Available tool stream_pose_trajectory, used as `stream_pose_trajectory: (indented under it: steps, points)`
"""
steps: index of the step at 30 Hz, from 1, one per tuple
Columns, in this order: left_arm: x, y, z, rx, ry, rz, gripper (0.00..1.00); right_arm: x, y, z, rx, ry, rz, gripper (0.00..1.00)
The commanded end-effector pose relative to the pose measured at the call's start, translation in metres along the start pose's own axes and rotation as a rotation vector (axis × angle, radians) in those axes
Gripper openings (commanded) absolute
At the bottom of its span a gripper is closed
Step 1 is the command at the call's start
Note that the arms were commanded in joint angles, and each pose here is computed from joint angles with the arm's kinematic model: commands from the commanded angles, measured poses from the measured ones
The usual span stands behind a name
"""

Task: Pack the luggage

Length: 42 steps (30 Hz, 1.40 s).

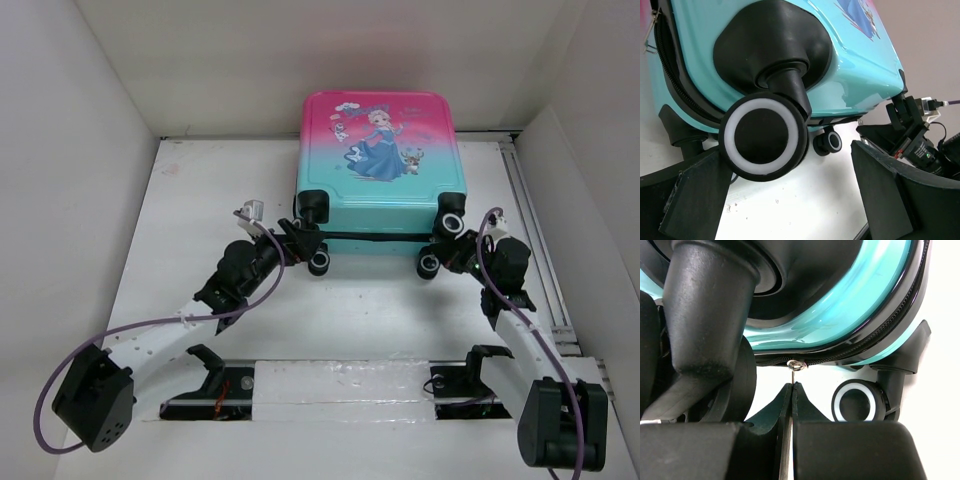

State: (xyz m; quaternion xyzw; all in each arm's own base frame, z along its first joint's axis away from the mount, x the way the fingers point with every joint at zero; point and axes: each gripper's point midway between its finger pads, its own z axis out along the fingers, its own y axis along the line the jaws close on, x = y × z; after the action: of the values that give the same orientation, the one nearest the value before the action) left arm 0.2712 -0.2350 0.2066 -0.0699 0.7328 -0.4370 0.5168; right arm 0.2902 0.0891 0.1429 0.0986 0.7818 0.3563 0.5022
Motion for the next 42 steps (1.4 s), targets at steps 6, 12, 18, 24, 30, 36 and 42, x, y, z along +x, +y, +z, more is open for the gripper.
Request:
stream_pose_trajectory:
  steps: [6, 12, 18, 24, 30, 36, 42]
  points:
    - [-0.035, -0.021, 0.015, 0.02, -0.101, 0.013, 0.9, -0.021, 0.043, -0.004, -0.185, -0.067, -0.118, 0.0]
    - [-0.03, -0.02, 0.029, 0.049, -0.114, -0.002, 0.83, -0.015, 0.044, -0.005, -0.195, -0.05, -0.124, 0.0]
    - [-0.029, -0.025, 0.031, 0.077, -0.108, -0.011, 0.49, -0.015, 0.045, -0.006, -0.195, -0.05, -0.124, 0.0]
    - [-0.023, -0.033, 0.026, 0.119, -0.075, -0.041, 0.0, -0.01, 0.047, -0.005, -0.208, -0.031, -0.122, 0.0]
    - [-0.029, -0.067, 0.026, 0.24, -0.056, -0.105, 0.0, 0.012, 0.071, 0.001, -0.225, 0.026, -0.197, 0.0]
    - [-0.028, -0.096, 0.037, 0.324, -0.047, -0.18, 0.0, 0.017, 0.1, -0.012, -0.147, -0.173, -0.146, 0.0]
    - [-0.005, -0.12, 0.042, 0.383, 0.016, -0.201, 0.0, 0.042, 0.121, 0.008, -0.14, -0.168, -0.189, 0.0]
